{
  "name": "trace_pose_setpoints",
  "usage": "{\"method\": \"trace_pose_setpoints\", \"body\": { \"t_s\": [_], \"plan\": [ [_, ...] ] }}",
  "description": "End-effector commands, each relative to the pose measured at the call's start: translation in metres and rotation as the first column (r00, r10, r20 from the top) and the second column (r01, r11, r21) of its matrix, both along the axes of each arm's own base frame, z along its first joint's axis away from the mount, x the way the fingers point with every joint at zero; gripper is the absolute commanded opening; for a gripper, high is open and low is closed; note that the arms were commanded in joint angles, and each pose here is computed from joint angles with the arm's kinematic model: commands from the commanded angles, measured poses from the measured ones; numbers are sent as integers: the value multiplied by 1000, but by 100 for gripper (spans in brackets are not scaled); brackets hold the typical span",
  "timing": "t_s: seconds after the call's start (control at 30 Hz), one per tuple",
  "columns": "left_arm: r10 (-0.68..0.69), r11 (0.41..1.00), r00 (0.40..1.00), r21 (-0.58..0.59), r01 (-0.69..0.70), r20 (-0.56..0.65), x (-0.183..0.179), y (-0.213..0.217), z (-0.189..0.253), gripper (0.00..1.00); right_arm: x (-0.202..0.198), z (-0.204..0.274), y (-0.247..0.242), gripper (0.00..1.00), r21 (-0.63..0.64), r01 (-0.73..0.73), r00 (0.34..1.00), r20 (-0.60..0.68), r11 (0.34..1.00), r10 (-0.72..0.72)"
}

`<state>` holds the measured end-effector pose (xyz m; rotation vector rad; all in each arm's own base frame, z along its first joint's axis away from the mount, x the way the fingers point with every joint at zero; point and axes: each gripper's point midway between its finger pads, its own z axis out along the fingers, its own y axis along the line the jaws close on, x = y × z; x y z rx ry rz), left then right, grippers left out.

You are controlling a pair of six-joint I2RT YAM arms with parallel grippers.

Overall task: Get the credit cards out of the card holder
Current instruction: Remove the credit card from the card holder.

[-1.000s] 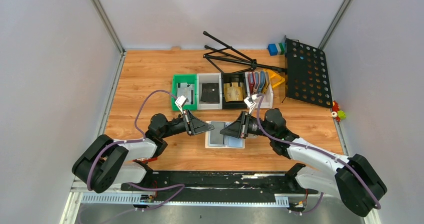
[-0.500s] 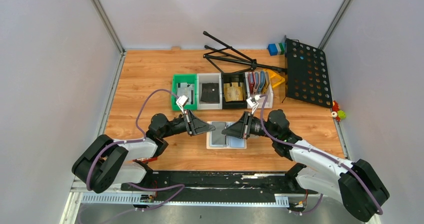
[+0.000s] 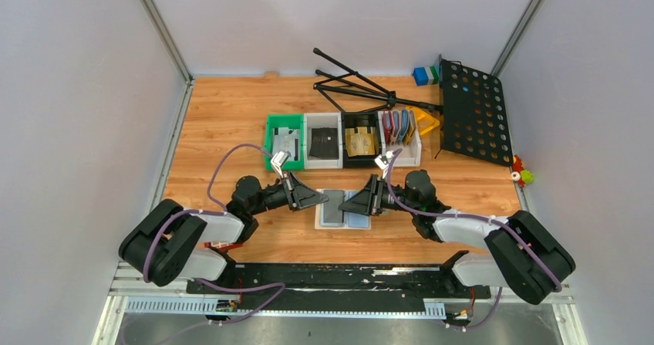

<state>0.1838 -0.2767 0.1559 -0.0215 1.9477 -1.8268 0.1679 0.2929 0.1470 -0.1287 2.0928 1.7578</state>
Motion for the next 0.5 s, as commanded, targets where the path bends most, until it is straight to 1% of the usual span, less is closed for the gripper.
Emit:
{"method": "trace_pose_setpoints", "body": {
  "t_s": [0.0, 0.1, 0.27, 0.37, 0.47],
  "plan": [
    [-5, 999, 996, -42, 9, 93, 1, -3, 13, 0, 2, 21, 7, 30, 71, -26, 996, 90, 997, 20],
    [6, 1000, 996, -6, -5, 85, 5, -3, -2, 0, 3, 17, 6, 25, 51, -20, 996, 92, 998, 15],
    [8, 1000, 999, 0, -8, 47, 10, -6, -25, 0, 5, 5, 7, 15, 22, -20, 997, 79, 1000, 19],
    [0, 1000, 1000, -29, 0, 27, 12, -9, -32, 0, 6, -3, 10, 15, 10, -34, 997, 64, 999, 34],
    [-10, 1000, 1000, -3, 10, 6, 14, -12, -47, 0, 9, -13, 13, 16, -3, -42, 998, 45, 999, 42]
  ]
}}
